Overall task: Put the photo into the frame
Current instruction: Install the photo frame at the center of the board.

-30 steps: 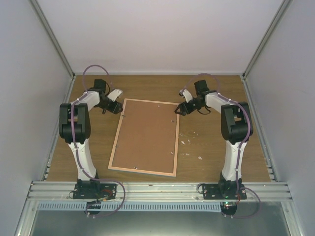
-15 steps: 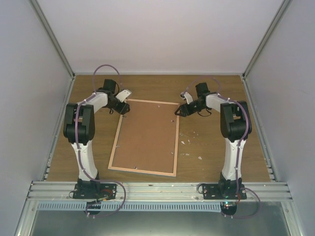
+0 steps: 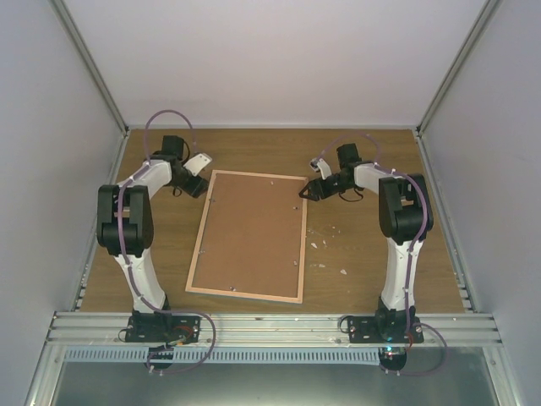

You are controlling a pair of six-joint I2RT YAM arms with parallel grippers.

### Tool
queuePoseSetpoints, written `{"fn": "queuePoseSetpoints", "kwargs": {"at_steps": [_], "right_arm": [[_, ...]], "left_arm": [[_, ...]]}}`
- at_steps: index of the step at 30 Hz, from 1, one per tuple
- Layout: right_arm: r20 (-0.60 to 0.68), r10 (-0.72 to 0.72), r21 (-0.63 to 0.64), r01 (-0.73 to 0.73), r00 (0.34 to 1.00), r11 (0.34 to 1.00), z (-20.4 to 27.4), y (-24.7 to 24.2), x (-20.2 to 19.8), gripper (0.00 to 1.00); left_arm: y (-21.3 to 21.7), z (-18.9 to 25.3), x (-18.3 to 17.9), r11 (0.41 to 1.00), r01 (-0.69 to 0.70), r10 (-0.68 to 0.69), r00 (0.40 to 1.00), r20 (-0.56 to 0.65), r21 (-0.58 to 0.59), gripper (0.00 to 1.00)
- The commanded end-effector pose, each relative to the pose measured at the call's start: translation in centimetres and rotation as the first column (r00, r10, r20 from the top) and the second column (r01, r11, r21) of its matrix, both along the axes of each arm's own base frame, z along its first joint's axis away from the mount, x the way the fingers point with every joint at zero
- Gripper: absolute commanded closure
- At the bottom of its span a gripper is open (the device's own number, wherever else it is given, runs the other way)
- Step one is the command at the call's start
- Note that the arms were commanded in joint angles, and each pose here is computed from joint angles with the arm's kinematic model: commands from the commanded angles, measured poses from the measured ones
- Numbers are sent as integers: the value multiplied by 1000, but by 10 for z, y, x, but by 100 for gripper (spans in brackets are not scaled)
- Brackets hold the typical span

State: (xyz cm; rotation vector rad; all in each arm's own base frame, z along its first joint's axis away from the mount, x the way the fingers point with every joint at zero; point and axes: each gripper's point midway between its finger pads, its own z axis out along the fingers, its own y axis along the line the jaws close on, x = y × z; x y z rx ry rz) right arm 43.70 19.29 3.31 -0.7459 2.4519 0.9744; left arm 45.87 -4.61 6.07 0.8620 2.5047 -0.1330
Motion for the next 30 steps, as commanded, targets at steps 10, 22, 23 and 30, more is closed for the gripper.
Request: {"fn": "queuePoseSetpoints", "kwargs": {"at_steps": [10, 22, 23, 30], "right_arm": [[-99, -30, -53, 25, 995, 998, -39, -5, -20, 41], [-84, -54, -102, 46, 995, 994, -54, -12, -19, 42], [-79, -56, -105, 47, 995, 993, -54, -12, -18, 42], [-82, -69, -121, 59, 994, 991, -58, -13, -18, 42]], "left_arm": [[-16, -17, -23, 985, 127, -125, 992, -23, 115, 32], [-14, 11, 8, 981, 87, -103, 991, 89, 173, 38], [-16, 10, 9, 980, 95, -111, 990, 86, 176, 38], [-16, -12, -12, 948, 178, -190, 981, 22, 263, 38]]}}
